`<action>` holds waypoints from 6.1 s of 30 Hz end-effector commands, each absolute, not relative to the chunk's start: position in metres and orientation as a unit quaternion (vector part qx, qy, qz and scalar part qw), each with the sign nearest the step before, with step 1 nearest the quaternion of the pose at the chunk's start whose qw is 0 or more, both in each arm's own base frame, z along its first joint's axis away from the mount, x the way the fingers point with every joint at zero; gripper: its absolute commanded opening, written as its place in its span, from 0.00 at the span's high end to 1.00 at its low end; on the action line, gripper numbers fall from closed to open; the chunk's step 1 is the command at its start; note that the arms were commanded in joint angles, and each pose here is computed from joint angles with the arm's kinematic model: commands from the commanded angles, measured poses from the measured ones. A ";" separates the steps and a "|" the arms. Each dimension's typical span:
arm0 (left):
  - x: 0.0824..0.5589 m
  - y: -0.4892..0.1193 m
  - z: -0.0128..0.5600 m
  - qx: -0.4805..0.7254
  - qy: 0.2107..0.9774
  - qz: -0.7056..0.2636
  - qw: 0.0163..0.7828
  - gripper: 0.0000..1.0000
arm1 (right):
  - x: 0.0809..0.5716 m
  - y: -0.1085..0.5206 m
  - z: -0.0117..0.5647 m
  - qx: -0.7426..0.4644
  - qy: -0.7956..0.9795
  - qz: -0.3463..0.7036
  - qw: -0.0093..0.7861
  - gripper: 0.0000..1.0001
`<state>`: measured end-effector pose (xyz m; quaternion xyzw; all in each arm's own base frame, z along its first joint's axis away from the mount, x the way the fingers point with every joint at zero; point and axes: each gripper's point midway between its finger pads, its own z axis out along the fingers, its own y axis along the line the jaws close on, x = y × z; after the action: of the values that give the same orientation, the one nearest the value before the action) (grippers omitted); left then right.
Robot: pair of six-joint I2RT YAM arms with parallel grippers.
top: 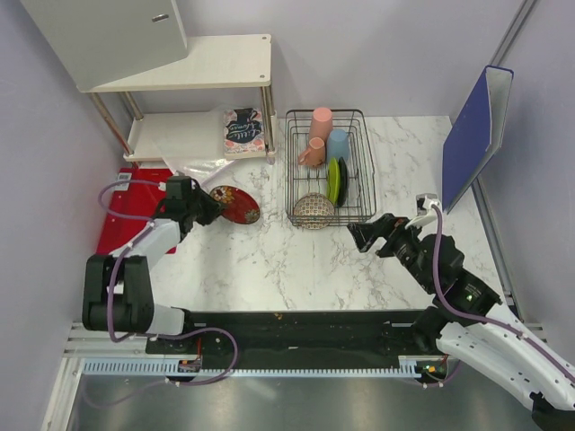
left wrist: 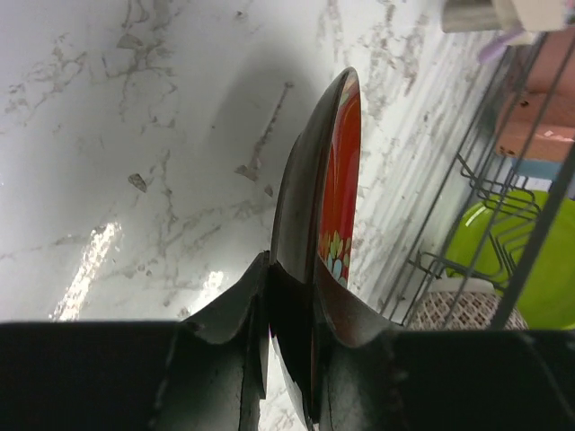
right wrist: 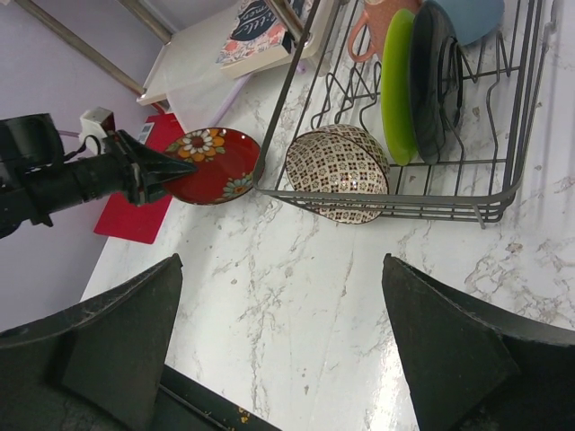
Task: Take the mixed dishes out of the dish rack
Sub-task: Place the plate at the center of the board, then pick up the plate from the dish rack.
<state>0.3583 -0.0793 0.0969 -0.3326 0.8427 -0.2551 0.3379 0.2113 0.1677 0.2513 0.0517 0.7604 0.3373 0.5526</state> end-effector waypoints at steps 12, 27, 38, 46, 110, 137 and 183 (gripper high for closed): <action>0.424 -0.072 0.079 -0.355 0.832 -0.257 0.340 0.98 | 0.213 0.164 0.249 0.050 0.762 0.324 0.558 0.02; 0.369 -0.061 0.053 -0.359 0.879 -0.183 0.256 0.47 | 0.215 0.169 0.242 0.046 0.771 0.321 0.549 0.02; 0.336 -0.025 0.084 -0.403 0.870 -0.096 0.266 0.23 | 0.219 0.161 0.237 0.061 0.776 0.298 0.552 0.02; 0.317 -0.031 0.156 -0.333 0.864 -0.116 0.361 0.01 | 0.249 0.128 0.234 0.093 0.798 0.154 0.575 0.02; 0.260 -0.090 0.133 -0.243 0.867 -0.259 0.350 0.01 | 0.414 0.177 0.178 0.027 0.866 -0.088 0.491 0.40; 0.260 -0.093 0.125 -0.242 0.872 -0.263 0.335 0.01 | 0.429 0.150 0.144 0.052 0.861 -0.135 0.488 0.97; 0.228 -0.181 0.248 -0.006 0.735 -0.540 0.411 0.01 | 0.227 0.289 0.312 -0.053 0.693 0.547 0.467 1.00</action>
<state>0.2489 -0.1545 0.2164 -0.0908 0.7842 -0.4615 0.4047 0.2482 0.2594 0.2660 -0.0261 0.7611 0.4243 0.4899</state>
